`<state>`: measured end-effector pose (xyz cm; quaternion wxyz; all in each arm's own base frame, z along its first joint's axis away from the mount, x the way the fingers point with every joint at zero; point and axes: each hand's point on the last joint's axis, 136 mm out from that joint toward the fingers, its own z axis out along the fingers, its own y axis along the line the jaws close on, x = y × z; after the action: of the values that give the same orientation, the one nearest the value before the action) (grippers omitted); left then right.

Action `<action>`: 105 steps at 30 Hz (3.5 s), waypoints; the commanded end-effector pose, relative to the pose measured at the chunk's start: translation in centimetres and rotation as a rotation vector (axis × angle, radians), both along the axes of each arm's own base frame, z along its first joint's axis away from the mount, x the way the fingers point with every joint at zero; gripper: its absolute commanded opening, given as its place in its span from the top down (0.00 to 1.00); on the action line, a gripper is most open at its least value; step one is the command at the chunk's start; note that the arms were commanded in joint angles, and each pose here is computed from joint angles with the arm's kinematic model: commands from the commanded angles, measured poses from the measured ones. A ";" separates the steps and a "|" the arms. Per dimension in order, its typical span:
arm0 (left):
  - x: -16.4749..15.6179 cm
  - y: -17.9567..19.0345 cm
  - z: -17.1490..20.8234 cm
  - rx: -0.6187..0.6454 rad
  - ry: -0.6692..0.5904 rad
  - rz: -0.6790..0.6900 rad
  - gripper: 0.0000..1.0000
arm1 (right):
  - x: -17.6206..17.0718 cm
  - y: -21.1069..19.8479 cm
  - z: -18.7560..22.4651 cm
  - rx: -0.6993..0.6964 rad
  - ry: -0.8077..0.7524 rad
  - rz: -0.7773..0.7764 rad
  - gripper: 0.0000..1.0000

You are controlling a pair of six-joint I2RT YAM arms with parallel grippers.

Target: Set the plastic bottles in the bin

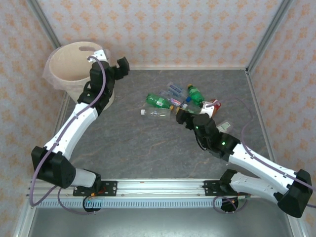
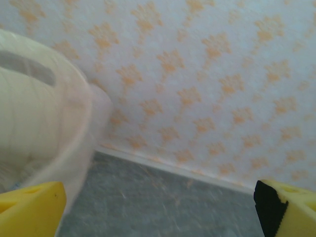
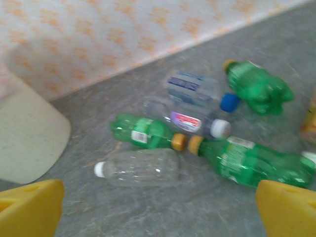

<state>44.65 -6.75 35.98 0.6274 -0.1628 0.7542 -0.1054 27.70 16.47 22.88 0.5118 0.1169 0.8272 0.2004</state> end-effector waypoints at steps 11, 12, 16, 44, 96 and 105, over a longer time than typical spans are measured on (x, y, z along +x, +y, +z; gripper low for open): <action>-9.0 -7.9 -6.4 -0.169 -0.067 -0.302 0.01 | -3.1 -7.2 -10.9 0.070 0.298 -0.261 0.15; -9.6 -8.1 -7.1 -0.185 -0.065 -0.316 0.01 | -3.3 -7.6 -11.5 0.081 0.308 -0.276 0.16; -11.5 -9.4 -9.2 -0.230 -0.049 -0.368 0.01 | -3.8 -8.9 -13.5 0.133 0.350 -0.315 0.22; -13.9 -11.4 -12.6 -0.310 -0.012 -0.443 0.01 | -2.5 -11.8 -19.6 0.199 0.477 -0.459 0.45; -12.1 -18.9 -3.9 -0.345 0.011 -0.750 0.09 | 1.0 3.6 2.1 -0.203 -0.238 0.264 0.69; -12.1 -20.2 -3.6 -0.338 0.003 -0.844 0.11 | -1.2 9.1 2.5 -0.204 -0.273 0.503 0.70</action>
<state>32.76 -26.25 30.80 0.4882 0.0282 0.7451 -0.4535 26.77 23.86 22.46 0.5398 -0.1464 0.7993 0.2198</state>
